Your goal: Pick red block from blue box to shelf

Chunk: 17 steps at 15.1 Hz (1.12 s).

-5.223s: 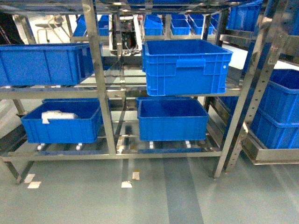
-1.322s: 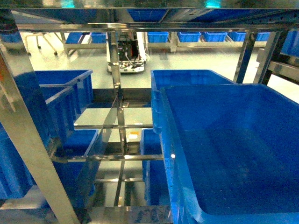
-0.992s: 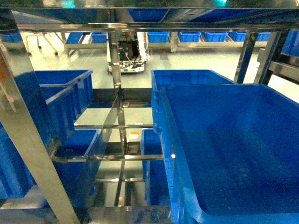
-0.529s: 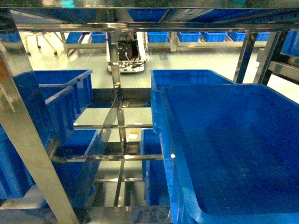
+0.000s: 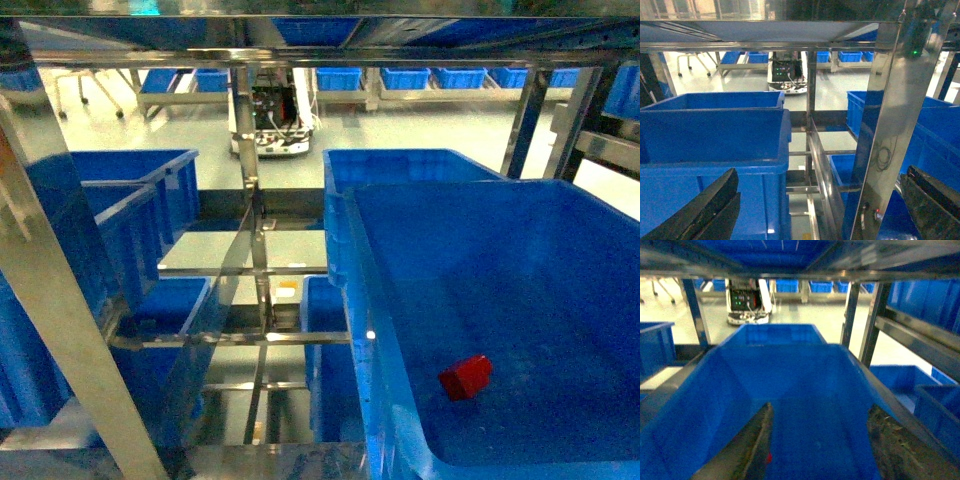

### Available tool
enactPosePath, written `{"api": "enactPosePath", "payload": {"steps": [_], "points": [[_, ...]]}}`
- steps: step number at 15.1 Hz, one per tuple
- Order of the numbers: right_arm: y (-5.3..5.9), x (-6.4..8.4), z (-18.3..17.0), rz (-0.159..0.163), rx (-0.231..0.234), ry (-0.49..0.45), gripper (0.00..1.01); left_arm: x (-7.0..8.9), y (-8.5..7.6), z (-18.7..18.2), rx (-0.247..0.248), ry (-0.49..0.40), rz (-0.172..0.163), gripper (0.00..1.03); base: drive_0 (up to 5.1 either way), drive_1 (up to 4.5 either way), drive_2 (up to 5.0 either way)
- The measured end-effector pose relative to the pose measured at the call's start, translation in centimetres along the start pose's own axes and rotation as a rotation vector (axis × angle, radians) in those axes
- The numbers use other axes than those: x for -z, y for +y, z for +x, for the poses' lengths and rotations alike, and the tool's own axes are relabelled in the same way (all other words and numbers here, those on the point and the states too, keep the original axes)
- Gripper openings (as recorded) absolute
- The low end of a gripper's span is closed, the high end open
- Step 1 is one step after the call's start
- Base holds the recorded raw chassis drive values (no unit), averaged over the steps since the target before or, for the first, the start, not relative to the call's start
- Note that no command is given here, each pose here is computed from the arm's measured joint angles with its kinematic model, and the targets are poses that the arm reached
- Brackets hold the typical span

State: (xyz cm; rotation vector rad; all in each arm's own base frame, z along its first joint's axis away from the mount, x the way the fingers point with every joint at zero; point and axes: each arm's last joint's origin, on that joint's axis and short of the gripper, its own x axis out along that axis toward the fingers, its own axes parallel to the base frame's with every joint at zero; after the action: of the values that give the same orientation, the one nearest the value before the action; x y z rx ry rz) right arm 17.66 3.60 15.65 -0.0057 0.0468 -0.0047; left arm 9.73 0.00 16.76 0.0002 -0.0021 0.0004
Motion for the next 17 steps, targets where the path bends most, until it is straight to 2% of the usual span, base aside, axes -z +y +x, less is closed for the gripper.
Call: {"api": "enactPosePath", "payload": {"steps": [1, 4, 5, 7, 8, 9, 11, 17], "points": [[-0.6, -0.7, -0.6, 0.010, 0.003, -0.040, 0.46, 0.0, 0.0, 0.0, 0.000, 0.000, 0.000, 0.98, 0.0, 0.00, 0.0], [-1.8, -0.3, -2.2, 0.008, -0.001, -0.020, 0.08, 0.0, 0.0, 0.0, 0.000, -0.001, 0.000, 0.98, 0.0, 0.00, 0.0], [-2.1, -0.5, -2.6, 0.008, -0.001, -0.032, 0.02, 0.0, 0.0, 0.0, 0.000, -0.001, 0.000, 0.98, 0.0, 0.00, 0.0], [-2.5, -0.5, -3.4, 0.007, 0.000, -0.035, 0.02, 0.0, 0.0, 0.0, 0.000, -0.001, 0.000, 0.98, 0.0, 0.00, 0.0], [-3.2, -0.6, -3.8, 0.007, -0.017, -0.033, 0.02, 0.0, 0.0, 0.0, 0.000, -0.001, 0.000, 0.98, 0.0, 0.00, 0.0], [-3.7, -0.8, -4.1, 0.009, 0.015, -0.046, 0.02, 0.0, 0.0, 0.0, -0.002, -0.001, 0.000, 0.98, 0.0, 0.00, 0.0], [-3.7, -1.0, -4.6, 0.008, 0.000, -0.054, 0.02, 0.0, 0.0, 0.0, 0.000, -0.001, 0.000, 0.98, 0.0, 0.00, 0.0], [-3.6, -1.1, -6.0, 0.008, -0.002, -0.060, 0.02, 0.0, 0.0, 0.0, 0.000, -0.001, 0.000, 0.98, 0.0, 0.00, 0.0]]}}
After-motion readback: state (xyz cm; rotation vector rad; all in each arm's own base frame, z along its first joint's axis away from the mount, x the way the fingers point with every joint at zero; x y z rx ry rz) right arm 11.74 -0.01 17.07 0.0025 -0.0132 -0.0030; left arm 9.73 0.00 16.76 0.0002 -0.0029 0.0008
